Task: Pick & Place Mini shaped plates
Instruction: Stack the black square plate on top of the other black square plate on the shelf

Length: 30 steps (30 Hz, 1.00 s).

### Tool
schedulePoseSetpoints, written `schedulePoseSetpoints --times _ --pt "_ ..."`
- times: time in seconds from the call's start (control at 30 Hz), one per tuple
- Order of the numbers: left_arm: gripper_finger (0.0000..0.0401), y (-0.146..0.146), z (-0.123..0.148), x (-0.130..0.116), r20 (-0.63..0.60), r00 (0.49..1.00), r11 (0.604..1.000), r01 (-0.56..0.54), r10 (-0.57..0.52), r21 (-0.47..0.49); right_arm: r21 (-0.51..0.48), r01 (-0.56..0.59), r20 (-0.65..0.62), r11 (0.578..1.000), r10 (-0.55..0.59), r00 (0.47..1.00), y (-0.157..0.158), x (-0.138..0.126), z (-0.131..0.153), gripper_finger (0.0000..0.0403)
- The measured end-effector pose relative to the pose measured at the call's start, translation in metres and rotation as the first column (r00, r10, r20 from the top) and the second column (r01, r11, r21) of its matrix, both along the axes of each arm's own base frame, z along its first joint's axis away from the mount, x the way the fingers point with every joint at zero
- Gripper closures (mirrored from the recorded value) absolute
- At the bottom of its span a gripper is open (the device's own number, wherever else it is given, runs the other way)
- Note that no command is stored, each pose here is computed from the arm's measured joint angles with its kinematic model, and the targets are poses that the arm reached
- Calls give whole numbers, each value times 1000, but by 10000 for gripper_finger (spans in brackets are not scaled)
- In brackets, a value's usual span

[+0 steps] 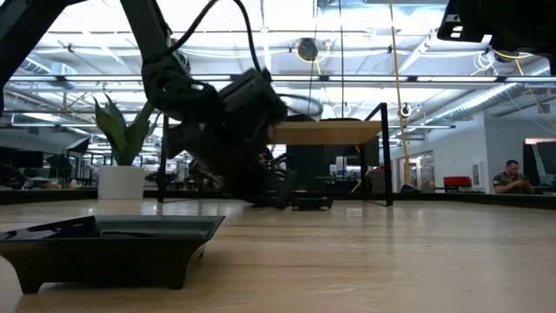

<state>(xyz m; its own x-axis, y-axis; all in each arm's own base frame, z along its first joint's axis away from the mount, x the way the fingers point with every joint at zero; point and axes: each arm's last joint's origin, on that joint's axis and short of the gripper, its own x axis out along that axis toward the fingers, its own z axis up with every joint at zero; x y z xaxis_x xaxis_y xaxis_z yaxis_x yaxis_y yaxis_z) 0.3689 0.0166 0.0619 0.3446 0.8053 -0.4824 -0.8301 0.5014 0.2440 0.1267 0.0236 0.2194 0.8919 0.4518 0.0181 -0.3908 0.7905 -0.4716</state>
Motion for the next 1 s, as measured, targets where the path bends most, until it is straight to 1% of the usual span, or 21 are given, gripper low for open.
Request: schedulePoseSetpoints --times 0.07,0.1,0.13,0.2,0.27,0.37,0.5,0.6,0.63,0.7,0.73,0.8,0.83,0.9,0.93,1.0 --pt "392 -4 2 7 -13 992 991 127 -128 -33 0 0 -4 1000 0 1000 0 0 0 310" --pt "391 -6 4 10 -20 980 979 199 -200 -48 0 0 -4 1000 0 1000 0 0 0 310" --pt "391 -8 5 14 -22 962 960 272 -273 -62 0 0 -5 1000 0 1000 0 0 0 310" --pt "395 -11 8 20 6 912 909 409 -410 -85 0 0 -5 1000 0 1000 0 0 0 310" --pt "398 -13 12 25 72 848 840 530 -525 -116 0 0 -5 1000 0 1000 0 0 0 310" --pt "393 -19 14 30 162 747 730 665 -645 -157 0 0 -5 1000 0 1000 0 0 0 310" --pt "395 -26 17 33 253 638 610 770 -728 -186 0 2 -5 1000 -2 1000 0 0 0 310" --pt "397 -36 20 35 335 520 480 854 -786 -202 3 3 -6 1000 -3 1000 0 0 0 310" --pt "396 -40 23 35 351 492 451 871 -797 -197 4 3 -7 1000 -3 1000 0 0 0 310" --pt "396 -47 32 35 363 458 426 889 -812 -168 8 6 -14 1000 -6 1000 0 1 -1 310" --pt "397 -51 39 35 359 442 421 896 -822 -139 14 20 -21 1000 -20 1000 0 1 -1 310" --pt "398 -57 56 35 335 419 421 904 -844 -69 29 76 -39 997 -75 996 -2 4 -2 310" --pt "397 -60 65 33 314 418 429 903 -852 -36 40 129 -45 991 -127 991 -3 6 -3 309" --pt "394 -66 85 30 278 421 448 893 -864 40 79 264 -73 961 -259 963 -6 12 -4 306" --pt "393 -70 97 27 247 429 458 886 -869 72 100 339 -95 935 -330 939 -8 16 -6 303" --pt "396 -76 121 20 188 443 471 870 -877 145 124 457 -160 881 -437 885 -11 24 -13 293"
